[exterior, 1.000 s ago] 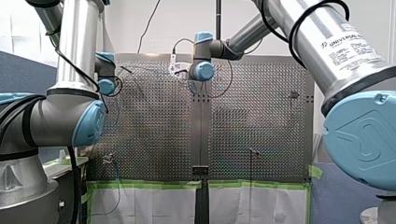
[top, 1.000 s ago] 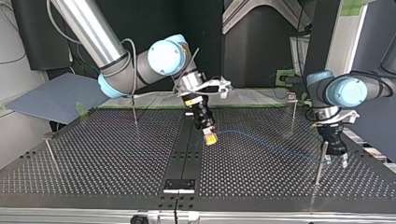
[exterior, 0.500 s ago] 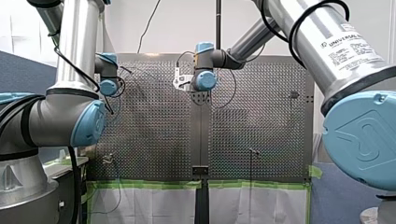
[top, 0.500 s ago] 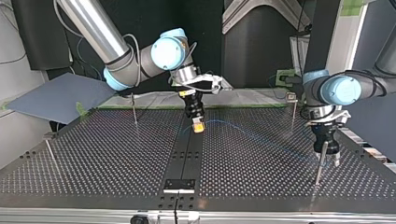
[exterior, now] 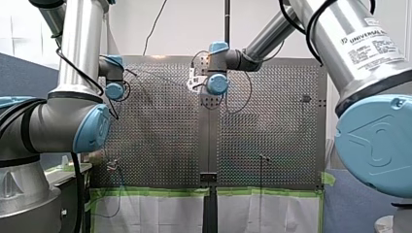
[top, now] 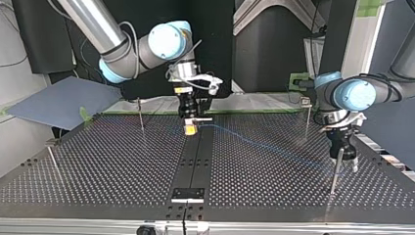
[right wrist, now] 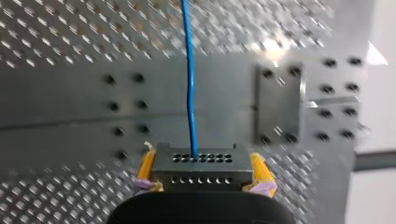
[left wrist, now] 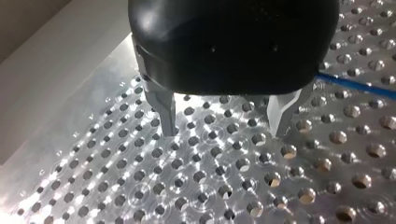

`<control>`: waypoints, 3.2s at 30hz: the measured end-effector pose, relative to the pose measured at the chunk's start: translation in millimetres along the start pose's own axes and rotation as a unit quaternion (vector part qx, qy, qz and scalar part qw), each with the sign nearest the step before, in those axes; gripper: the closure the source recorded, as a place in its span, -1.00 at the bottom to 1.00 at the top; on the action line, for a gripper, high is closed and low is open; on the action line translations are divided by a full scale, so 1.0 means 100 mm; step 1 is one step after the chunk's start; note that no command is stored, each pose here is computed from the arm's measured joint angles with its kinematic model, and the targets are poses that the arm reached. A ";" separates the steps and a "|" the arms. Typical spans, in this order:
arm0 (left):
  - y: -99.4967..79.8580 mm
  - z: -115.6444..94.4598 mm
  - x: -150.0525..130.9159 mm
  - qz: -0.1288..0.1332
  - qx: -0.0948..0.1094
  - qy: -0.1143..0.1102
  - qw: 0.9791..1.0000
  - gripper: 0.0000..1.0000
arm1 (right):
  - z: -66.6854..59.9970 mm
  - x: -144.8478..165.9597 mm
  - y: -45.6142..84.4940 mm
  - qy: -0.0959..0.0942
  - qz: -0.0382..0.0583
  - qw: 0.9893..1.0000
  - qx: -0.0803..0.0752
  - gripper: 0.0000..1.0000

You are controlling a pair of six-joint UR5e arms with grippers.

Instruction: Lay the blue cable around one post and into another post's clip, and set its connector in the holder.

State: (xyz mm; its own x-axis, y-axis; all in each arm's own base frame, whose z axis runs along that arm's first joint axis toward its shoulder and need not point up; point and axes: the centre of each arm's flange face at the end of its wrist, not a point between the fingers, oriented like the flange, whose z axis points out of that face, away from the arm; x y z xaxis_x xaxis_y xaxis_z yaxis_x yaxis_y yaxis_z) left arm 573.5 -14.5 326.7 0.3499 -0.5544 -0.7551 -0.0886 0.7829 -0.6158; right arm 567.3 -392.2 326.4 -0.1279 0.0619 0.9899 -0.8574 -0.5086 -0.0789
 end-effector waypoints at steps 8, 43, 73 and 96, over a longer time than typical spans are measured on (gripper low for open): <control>-0.06 0.00 0.02 0.006 0.011 -0.002 1.000 -0.89 | -0.12 0.11 0.18 0.026 0.011 0.999 -0.034 1.00; -0.13 -0.02 0.06 -0.002 0.022 0.003 1.000 -1.00 | -0.67 -0.90 0.93 0.033 0.025 0.992 -0.121 1.00; -0.13 -0.03 0.06 -0.002 0.014 -0.003 1.000 -1.00 | -1.80 -2.72 1.58 -0.060 0.030 0.969 -0.237 1.00; -0.21 -0.12 0.16 0.019 0.007 0.014 1.000 -1.00 | -2.43 -3.57 2.39 -0.117 -0.017 0.948 -0.295 1.00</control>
State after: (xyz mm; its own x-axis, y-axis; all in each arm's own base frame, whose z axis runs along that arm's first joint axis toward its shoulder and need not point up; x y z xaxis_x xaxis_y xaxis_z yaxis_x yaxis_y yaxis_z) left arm 570.2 -43.3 324.9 0.3198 -0.5313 -0.7845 -0.0886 0.8076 -0.5831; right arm 287.1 -327.0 -74.9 -0.0402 -0.1572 0.9867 -0.9975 0.0634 -0.0305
